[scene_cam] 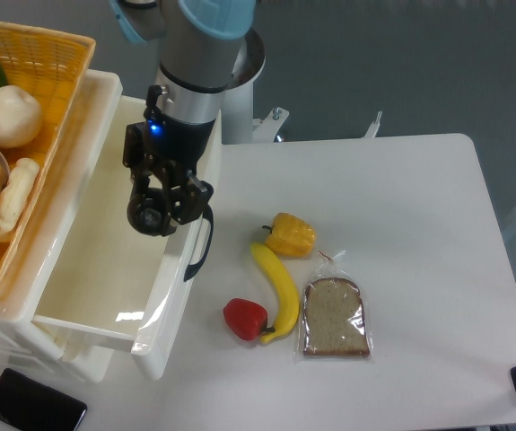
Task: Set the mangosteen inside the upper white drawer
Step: 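Carry the mangosteen over the open white drawer, then lower the mangosteen into the open white drawer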
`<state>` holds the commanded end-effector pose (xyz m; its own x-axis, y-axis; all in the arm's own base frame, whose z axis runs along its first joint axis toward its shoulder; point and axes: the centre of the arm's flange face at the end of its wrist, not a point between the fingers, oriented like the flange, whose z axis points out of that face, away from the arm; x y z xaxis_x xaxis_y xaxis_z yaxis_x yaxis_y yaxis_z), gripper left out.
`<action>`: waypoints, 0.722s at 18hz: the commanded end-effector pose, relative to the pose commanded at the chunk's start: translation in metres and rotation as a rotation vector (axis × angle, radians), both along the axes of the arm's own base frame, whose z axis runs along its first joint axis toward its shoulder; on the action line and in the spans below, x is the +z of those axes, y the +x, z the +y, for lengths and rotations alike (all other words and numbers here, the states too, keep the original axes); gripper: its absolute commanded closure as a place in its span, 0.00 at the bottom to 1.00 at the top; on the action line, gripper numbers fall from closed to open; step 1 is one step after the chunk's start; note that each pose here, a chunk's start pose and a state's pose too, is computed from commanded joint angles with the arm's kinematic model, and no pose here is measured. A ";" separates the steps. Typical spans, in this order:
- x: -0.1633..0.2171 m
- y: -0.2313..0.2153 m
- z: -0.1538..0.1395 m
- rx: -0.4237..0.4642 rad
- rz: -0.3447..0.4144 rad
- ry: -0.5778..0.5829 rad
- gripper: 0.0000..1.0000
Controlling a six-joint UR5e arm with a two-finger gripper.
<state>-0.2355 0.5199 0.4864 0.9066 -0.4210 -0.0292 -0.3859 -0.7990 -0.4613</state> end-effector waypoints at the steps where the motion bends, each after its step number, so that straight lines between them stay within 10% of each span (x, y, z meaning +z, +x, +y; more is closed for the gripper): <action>1: -0.002 0.001 0.001 -0.002 -0.002 -0.002 0.79; 10: -0.033 0.015 0.004 -0.071 -0.033 -0.055 0.68; 13: -0.044 0.019 0.007 -0.103 -0.040 -0.070 0.44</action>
<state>-0.2168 0.5270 0.4422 0.8582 -0.5119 0.0384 -0.4503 -0.7867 -0.4222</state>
